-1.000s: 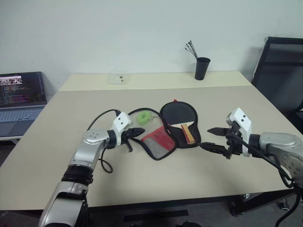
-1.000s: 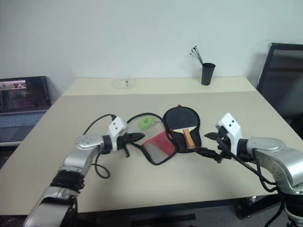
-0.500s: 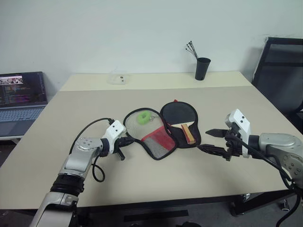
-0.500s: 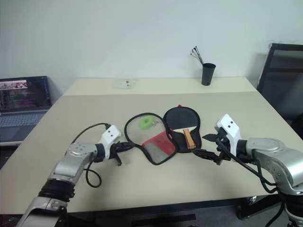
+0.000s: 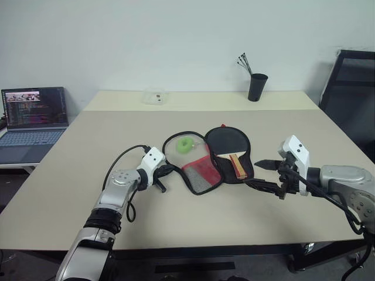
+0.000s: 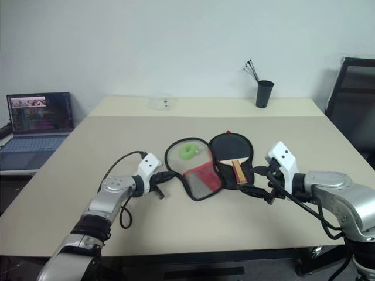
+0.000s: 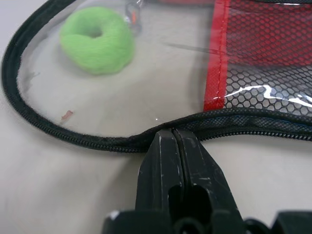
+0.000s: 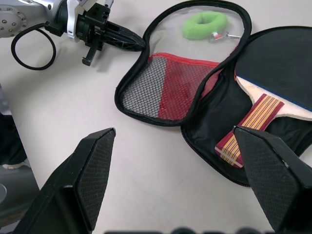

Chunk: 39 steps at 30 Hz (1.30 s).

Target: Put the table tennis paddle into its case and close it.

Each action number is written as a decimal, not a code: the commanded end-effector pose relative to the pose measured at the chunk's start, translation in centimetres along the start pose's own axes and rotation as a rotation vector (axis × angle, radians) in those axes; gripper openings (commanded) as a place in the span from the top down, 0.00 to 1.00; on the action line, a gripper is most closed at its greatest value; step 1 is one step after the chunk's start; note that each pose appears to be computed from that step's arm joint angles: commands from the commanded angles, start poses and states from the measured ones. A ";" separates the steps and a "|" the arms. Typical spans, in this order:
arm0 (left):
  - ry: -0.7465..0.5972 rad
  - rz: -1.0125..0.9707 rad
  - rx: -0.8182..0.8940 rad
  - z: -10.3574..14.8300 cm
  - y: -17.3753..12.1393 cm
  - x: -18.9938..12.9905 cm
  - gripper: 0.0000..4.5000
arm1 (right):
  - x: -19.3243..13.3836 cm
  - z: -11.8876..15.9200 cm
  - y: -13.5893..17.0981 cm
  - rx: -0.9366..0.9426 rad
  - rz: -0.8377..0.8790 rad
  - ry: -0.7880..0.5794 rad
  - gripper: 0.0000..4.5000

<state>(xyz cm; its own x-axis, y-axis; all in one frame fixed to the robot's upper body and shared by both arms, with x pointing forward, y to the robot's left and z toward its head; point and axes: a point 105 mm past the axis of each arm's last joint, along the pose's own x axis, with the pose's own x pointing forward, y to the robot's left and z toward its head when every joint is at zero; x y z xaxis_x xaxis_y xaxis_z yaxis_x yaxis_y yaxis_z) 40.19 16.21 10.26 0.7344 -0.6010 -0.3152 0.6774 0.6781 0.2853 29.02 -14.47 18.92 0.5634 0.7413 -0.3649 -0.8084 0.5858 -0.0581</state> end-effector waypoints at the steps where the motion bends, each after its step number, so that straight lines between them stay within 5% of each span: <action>1: -0.104 0.022 0.067 3.3 0.5 0.4 0.99 | -0.3 0.9 0.4 -0.040 0.000 -0.033 0.05; 12: -0.258 0.021 0.100 7.1 0.5 0.5 0.99 | -0.3 1.0 0.4 -0.040 0.001 -0.037 0.05; 26: -0.109 0.246 0.112 3.1 5.2 -2.2 0.99 | -0.3 0.6 0.6 -0.033 0.006 -0.030 0.05; 39: 0.051 0.017 -0.014 -0.3 2.2 -2.9 0.99 | -0.3 0.6 0.7 -0.031 0.007 -0.028 0.05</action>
<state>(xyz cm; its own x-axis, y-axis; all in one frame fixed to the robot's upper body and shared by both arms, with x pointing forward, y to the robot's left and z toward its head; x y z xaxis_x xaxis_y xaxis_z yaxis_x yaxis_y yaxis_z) 39.77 19.85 10.83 0.7563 -0.5502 -0.3539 0.6455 0.7157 0.2667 28.80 -14.49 18.39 0.5629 0.7387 -0.3708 -0.8046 0.5923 -0.0416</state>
